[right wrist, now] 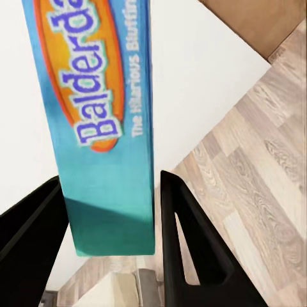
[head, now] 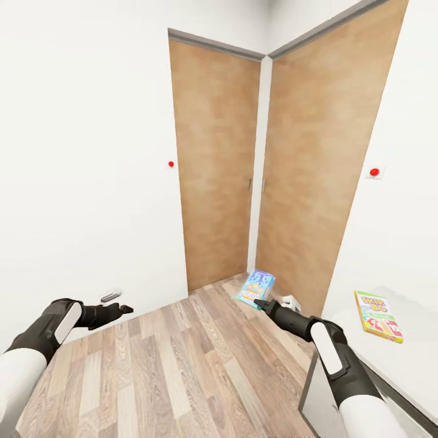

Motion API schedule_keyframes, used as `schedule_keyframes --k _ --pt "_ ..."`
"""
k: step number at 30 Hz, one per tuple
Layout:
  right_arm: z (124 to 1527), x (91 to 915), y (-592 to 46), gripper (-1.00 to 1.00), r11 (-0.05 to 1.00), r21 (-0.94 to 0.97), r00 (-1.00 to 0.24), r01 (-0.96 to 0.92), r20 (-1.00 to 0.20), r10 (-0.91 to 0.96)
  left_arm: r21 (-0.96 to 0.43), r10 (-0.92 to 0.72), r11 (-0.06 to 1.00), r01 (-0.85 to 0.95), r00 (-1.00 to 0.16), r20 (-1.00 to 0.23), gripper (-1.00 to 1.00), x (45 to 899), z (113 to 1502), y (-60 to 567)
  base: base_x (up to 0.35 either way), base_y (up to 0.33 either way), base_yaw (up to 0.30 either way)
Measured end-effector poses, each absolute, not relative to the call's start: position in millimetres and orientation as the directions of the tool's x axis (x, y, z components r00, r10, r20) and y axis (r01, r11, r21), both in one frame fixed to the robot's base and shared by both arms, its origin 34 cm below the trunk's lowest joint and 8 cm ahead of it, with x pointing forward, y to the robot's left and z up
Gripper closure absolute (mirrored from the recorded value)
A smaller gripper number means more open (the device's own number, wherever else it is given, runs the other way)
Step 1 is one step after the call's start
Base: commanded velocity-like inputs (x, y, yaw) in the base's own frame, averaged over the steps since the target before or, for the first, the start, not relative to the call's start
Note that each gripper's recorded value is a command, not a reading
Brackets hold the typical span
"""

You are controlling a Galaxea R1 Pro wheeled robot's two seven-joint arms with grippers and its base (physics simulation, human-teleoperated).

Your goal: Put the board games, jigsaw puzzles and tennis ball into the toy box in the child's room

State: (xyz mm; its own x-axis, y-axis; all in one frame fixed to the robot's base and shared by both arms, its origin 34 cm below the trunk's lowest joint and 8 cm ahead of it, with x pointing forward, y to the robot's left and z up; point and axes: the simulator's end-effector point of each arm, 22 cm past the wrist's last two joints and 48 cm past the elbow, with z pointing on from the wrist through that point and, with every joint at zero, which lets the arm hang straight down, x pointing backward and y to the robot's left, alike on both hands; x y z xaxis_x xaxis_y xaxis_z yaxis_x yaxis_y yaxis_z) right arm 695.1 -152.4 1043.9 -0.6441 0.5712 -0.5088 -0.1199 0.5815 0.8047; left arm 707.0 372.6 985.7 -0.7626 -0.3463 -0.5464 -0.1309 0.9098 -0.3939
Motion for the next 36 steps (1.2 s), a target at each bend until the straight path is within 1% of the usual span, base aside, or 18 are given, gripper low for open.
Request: schedule_keyframes --k 17,20,22,23,25,27,29,33,36 --pt "1047.2 695.8 -152.2 1.0 0.58 0.805 -0.64 -0.128 -0.514 0.572 -0.398 -0.349 0.908 -0.132 -0.763 -0.543 -1.0 706.4 986.1 373.5 -0.001 0.0 -0.273" --pt "1072.2 696.8 -149.5 1.0 0.557 0.809 -0.617 -0.189 -0.539 0.573 -0.432 -0.355 0.894 -0.118 -0.774 -0.524 -1.0 703.8 992.8 369.6 0.0 0.0 -0.267" --pt "1095.9 687.9 -148.0 1.0 0.54 0.801 -0.59 -0.26 -0.574 0.568 -0.489 -0.35 0.869 -0.072 -0.788 -0.507 -1.0 701.2 1009.4 358.9 0.0 0.0 -0.256" --pt "1104.1 678.3 -148.6 1.0 0.536 0.793 -0.582 -0.29 -0.591 0.559 -0.524 -0.346 0.851 -0.038 -0.791 -0.505 -1.0 699.9 1021.2 354.7 0.0 0.0 -0.25" --pt "1127.5 650.1 -154.5 1.0 0.537 0.765 -0.563 -0.357 -0.635 0.53 -0.625 -0.344 0.778 0.063 -0.79 -0.508 -1.0 694.0 1054.2 345.5 0.0 0.0 -0.248" --pt "1143.7 635.0 -166.2 1.0 0.554 0.737 -0.535 -0.387 -0.669 0.516 -0.699 -0.347 0.699 0.147 -0.785 -0.513 -1.0 686.0 1081.5 342.1 0.0 0.0 -0.247" --pt "1153.4 628.0 -180.5 1.0 0.554 0.735 -0.512 -0.391 -0.674 0.532 -0.757 -0.352 0.611 0.231 -0.778 -0.521 -1.0 674.9 1111.6 343.5 0.0 0.0 -0.247" --pt "1167.9 617.7 -196.0 1.0 0.5 0.765 -0.507 -0.406 -0.644 0.573 -0.818 -0.354 0.424 0.389 -0.76 -0.545 -1.0 643.3 1171.6 355.1 0.0 0.0 -0.247" --pt "1177.0 611.9 -213.8 1.0 0.459 0.787 -0.499 -0.412 -0.617 0.609 -0.832 -0.354 0.323 0.451 -0.758 -0.548 -1.0 623.4 1195.9 360.3 0.0 0.0 -0.247"
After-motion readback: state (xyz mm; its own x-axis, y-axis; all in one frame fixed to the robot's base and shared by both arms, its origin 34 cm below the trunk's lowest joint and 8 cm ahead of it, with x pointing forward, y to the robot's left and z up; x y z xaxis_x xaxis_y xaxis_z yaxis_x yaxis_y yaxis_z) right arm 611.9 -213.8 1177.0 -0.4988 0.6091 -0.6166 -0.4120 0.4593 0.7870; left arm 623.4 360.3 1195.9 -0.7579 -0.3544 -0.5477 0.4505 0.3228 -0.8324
